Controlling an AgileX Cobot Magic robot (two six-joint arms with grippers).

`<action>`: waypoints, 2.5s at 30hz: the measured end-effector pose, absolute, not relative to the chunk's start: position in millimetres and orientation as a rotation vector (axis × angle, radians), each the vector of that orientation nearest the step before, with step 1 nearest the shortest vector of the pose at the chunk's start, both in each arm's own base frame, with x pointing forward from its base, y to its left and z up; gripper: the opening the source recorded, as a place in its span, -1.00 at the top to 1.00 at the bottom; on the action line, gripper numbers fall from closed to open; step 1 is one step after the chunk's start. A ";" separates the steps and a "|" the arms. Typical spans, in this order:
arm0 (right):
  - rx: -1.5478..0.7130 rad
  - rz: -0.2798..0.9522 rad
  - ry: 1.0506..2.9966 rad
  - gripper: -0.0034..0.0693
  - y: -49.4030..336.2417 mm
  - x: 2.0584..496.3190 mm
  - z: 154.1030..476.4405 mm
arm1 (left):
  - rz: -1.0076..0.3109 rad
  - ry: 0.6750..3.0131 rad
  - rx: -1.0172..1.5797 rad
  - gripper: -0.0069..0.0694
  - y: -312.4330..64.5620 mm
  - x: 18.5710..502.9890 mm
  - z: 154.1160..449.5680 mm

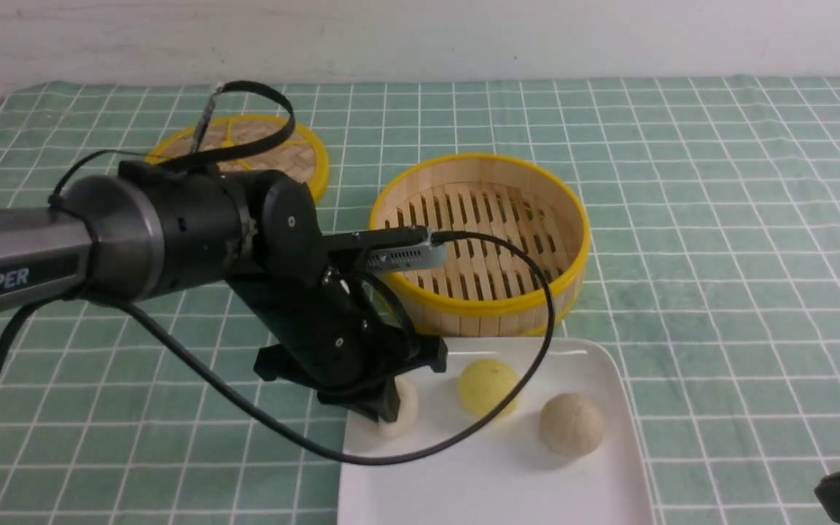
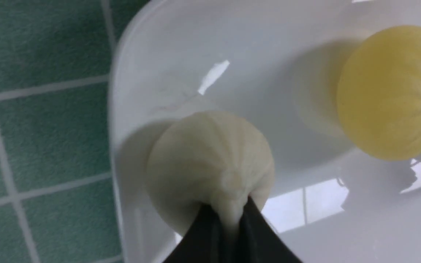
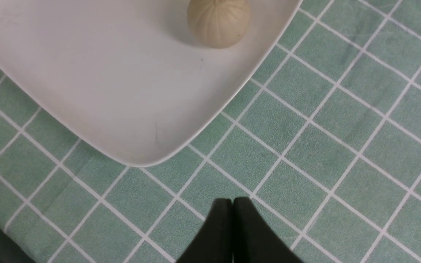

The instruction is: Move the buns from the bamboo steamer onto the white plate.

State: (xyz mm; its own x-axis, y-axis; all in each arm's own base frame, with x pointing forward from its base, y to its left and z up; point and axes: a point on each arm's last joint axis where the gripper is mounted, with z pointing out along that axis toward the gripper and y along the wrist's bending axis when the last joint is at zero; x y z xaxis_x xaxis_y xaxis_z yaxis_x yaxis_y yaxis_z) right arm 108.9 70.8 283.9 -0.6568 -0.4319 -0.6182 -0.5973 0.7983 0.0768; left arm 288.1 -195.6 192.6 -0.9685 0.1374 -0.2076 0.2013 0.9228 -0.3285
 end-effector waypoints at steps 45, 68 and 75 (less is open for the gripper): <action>-0.158 0.262 1.672 0.87 -8.9 19.8 314.9 | -0.651 2.471 0.357 0.12 -180.7 266.0 294.4; -0.208 0.282 1.673 0.93 6.3 42.2 303.8 | -0.544 2.559 0.478 0.81 -174.7 259.6 286.4; -0.203 0.298 1.676 0.92 7.0 41.9 303.7 | -0.544 2.571 0.481 0.81 -174.4 258.7 285.9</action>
